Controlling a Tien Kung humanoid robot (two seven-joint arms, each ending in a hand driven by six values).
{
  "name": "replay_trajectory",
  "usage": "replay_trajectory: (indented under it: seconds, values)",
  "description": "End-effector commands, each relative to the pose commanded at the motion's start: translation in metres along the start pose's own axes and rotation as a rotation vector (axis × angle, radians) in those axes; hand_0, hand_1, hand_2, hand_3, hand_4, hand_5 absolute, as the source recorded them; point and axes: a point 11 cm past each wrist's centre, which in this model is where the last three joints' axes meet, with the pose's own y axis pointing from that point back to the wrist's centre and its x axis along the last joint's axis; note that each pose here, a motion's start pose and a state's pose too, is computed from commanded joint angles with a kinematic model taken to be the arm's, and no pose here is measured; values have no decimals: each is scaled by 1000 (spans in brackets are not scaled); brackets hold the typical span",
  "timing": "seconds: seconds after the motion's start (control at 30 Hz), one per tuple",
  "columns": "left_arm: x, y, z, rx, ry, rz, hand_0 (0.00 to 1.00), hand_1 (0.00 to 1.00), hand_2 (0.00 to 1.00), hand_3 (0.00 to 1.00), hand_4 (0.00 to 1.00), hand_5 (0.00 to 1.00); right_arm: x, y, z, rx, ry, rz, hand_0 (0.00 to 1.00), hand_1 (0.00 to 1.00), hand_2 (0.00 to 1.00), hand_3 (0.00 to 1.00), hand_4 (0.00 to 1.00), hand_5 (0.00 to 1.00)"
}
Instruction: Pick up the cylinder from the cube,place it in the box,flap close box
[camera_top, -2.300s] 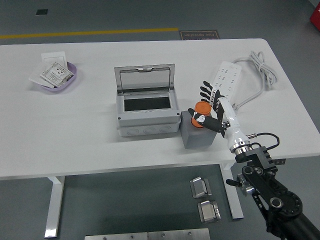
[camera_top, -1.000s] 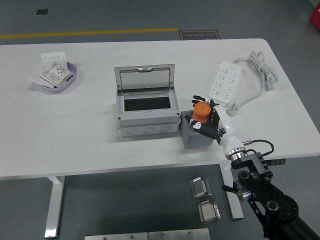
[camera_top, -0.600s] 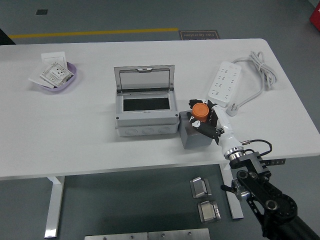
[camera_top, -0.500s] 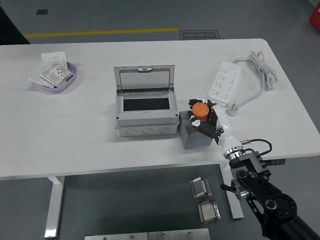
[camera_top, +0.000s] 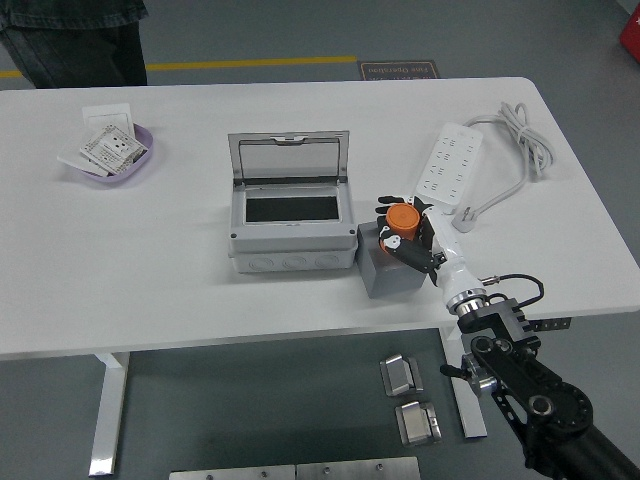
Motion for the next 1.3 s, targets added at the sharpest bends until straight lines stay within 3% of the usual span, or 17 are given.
replay_trajectory:
  seconds: [0.2,0.23,0.4,0.43,0.8,0.83,1.0,1.03,1.2,1.23,1.3]
  values:
    - [-1,0,0,-4,3,-3,733,746,717,770,753,458,1,-2,-4,5,5,2,673,550,496,595,381,2]
    - [-1,0,0,-5,4,-3,734,743,716,770,751,455,1,-3,-4,7,6,2,677,510,448,541,184,2]
    - [-1,0,1,-10,6,-5,734,743,716,770,751,455,2,-4,-7,12,18,8,677,510,448,541,184,2]
    - [-1,0,1,-11,6,-5,734,743,716,766,750,455,3,-5,-7,12,20,9,663,483,434,521,102,2]
    - [1,0,3,-19,7,0,734,742,716,765,749,456,5,-7,-8,13,45,18,665,441,435,526,68,2]
    - [1,0,3,-19,7,0,734,742,716,765,749,455,5,-7,-9,14,47,18,603,329,439,532,11,2]
    - [2,0,2,-21,9,2,734,742,716,765,749,455,6,-9,-11,26,62,16,603,329,439,532,11,2]
    - [2,0,2,-21,9,2,735,742,715,761,747,453,7,-9,-12,28,63,15,354,198,439,542,2,2]
    - [2,0,3,-23,11,2,735,742,715,761,747,453,8,-11,-14,37,68,8,354,198,439,542,2,2]
    - [2,0,2,-23,11,1,735,742,715,761,745,451,8,-11,-14,37,68,6,177,178,423,492,6,2]
    - [2,0,2,-22,12,1,735,742,715,761,745,451,7,-12,-15,39,66,0,177,178,423,492,6,2]
